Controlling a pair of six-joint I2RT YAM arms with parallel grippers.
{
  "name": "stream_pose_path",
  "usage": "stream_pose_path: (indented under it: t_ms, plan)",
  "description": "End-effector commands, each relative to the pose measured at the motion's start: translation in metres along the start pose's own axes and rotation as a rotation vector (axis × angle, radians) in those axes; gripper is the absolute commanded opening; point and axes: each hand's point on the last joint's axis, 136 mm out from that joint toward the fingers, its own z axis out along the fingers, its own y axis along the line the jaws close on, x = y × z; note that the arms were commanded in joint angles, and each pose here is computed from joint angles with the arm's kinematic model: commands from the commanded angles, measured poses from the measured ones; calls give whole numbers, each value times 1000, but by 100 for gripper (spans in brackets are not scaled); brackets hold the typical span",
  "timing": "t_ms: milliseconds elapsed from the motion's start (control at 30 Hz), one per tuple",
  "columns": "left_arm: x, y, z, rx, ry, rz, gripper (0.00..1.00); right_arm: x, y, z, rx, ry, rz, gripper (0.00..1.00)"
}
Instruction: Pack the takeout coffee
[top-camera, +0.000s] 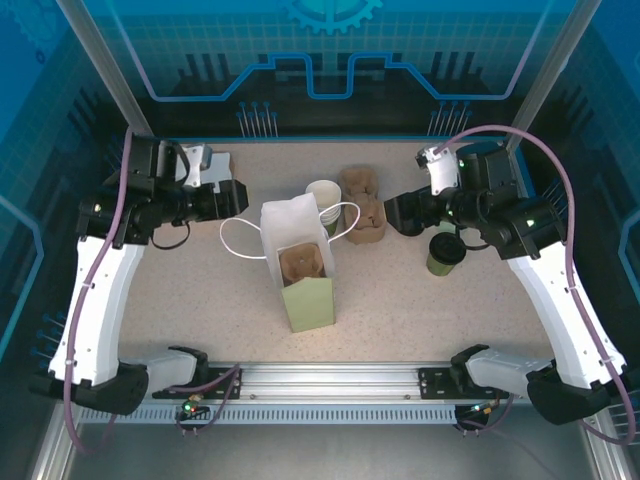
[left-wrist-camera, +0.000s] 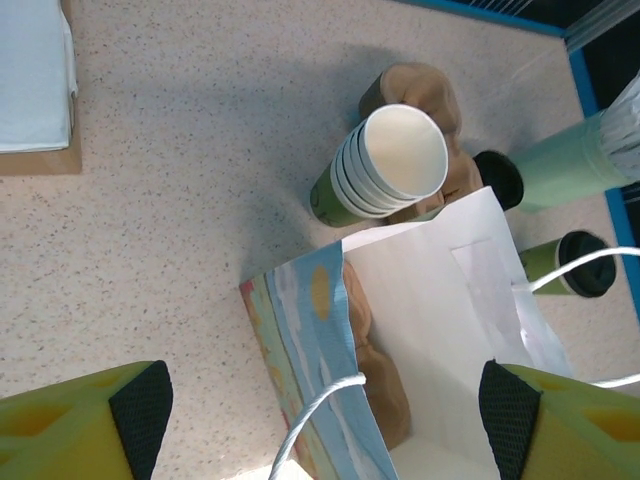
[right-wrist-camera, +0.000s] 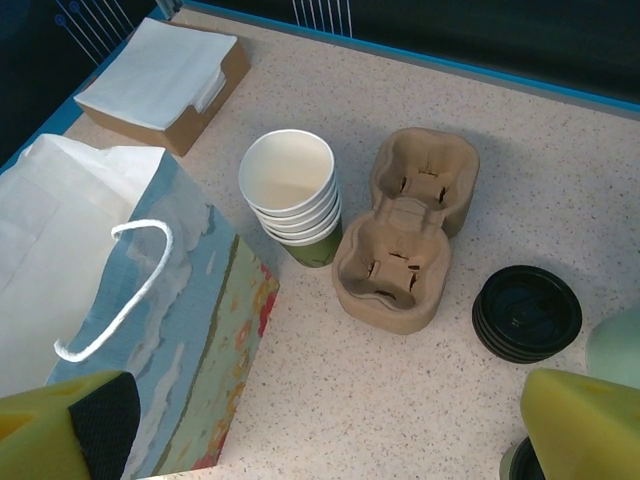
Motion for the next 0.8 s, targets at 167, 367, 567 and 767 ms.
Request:
stream_pose_path:
  t_ms: [167,367,567,767]
  plan:
    - [-9,-17,16,-43,78,166,84,8,-20,-5,93,12,39,100]
    - [-14,-27,47,-40,166,257,85,17,-26,-3,106,36,54,100]
    - [6,-31,90,20,338,372,85,19,-30,-5,115,36,64,100]
    - [23,-28,116,59,441,491,87,22,-33,-4,114,43,74,100]
